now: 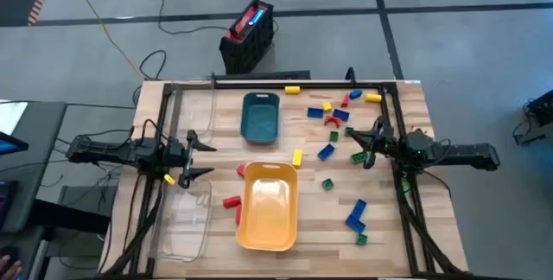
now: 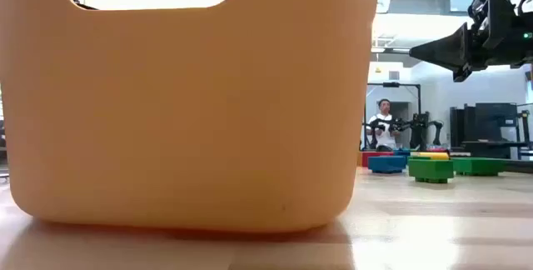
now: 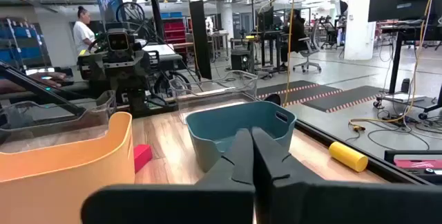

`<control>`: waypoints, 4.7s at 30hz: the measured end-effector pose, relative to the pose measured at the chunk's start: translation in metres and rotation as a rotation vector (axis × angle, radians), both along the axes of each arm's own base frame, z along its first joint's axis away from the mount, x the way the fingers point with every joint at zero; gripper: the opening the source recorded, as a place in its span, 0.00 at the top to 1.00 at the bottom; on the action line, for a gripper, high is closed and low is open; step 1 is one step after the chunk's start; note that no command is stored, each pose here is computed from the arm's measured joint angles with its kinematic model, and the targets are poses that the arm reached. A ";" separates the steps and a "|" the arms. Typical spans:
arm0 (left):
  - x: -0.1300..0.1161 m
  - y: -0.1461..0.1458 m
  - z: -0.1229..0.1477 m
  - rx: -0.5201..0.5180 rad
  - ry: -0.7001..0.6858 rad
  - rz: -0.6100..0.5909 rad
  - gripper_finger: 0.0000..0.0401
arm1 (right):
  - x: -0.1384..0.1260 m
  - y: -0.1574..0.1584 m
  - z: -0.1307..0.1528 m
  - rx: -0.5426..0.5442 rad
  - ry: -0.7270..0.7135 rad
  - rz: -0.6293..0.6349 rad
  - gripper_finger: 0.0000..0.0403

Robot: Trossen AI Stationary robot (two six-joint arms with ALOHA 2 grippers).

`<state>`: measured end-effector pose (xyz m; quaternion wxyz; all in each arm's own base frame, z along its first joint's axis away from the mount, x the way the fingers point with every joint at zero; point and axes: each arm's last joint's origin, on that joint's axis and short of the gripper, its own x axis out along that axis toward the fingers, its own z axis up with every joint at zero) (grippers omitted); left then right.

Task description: Sort blocks

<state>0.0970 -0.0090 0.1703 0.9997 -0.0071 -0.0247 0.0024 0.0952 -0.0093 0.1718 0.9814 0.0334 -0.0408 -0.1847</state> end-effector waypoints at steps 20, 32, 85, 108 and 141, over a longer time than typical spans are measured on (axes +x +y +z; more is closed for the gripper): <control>0.000 0.000 0.000 0.000 0.000 0.000 0.25 | 0.000 0.000 0.000 0.000 0.000 0.000 0.99; 0.000 0.000 0.000 0.000 0.000 0.000 0.25 | 0.000 0.000 0.000 0.000 0.000 0.000 0.99; 0.000 0.000 0.000 -0.476 -0.008 -0.010 0.25 | 0.000 0.002 0.004 0.147 -0.096 0.041 0.99; -0.005 0.003 0.027 -0.272 0.032 0.062 0.25 | 0.000 0.005 0.008 0.138 -0.105 0.070 0.99; 0.137 -0.009 0.041 0.306 1.102 0.031 0.25 | 0.063 0.021 0.071 -0.085 0.251 0.041 0.48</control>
